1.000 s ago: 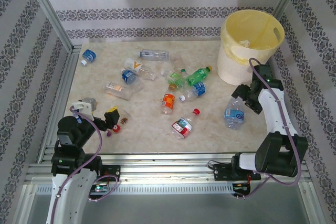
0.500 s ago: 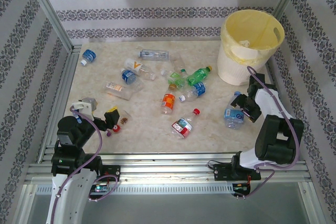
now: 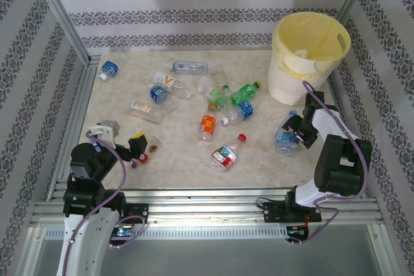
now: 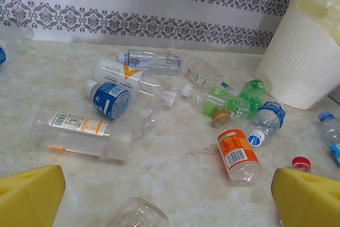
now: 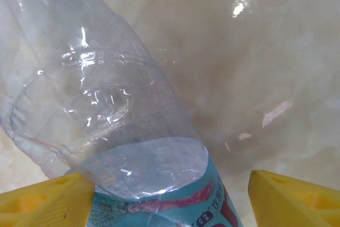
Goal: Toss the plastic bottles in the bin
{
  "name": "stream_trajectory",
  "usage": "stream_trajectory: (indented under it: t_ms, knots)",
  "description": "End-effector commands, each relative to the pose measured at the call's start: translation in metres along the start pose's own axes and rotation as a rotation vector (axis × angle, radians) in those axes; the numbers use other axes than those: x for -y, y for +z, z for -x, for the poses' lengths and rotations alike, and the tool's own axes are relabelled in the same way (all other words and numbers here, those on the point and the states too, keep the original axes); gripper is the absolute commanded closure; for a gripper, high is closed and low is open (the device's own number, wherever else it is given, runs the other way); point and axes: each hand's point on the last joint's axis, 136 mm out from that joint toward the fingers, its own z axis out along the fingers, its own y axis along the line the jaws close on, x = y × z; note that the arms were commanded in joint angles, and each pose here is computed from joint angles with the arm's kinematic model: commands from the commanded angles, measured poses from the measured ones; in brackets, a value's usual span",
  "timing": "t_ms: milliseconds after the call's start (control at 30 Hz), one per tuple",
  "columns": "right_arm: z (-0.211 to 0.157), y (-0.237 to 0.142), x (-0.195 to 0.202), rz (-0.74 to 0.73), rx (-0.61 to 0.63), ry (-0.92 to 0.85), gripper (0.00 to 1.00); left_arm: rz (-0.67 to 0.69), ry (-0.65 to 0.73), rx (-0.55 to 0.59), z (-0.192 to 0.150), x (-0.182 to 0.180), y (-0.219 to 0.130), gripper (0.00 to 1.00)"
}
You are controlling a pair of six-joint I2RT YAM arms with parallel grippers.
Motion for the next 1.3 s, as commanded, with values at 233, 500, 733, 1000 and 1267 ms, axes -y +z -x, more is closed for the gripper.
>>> stream_trajectory:
  t_ms: [233,500,733,1000,1267]
  knots:
    - [-0.014,0.018,-0.014,0.036,-0.062,-0.07,0.21,-0.017,0.027,0.022,0.005,0.004,0.0,0.0]
    - [-0.02,0.021,-0.02,0.039,-0.068,-0.108,0.33,-0.015,0.028,0.022,0.005,0.003,0.0,0.0]
    - [-0.023,0.016,-0.027,0.042,-0.051,-0.141,0.45,-0.018,0.028,0.022,0.005,0.004,0.001,0.0]
    - [-0.027,0.004,-0.052,0.08,-0.026,-0.208,0.59,-0.022,0.027,0.016,0.004,0.004,0.001,0.0]
    - [-0.03,-0.016,-0.092,0.161,0.019,-0.286,0.69,-0.024,0.027,0.017,0.004,0.005,0.001,0.0]
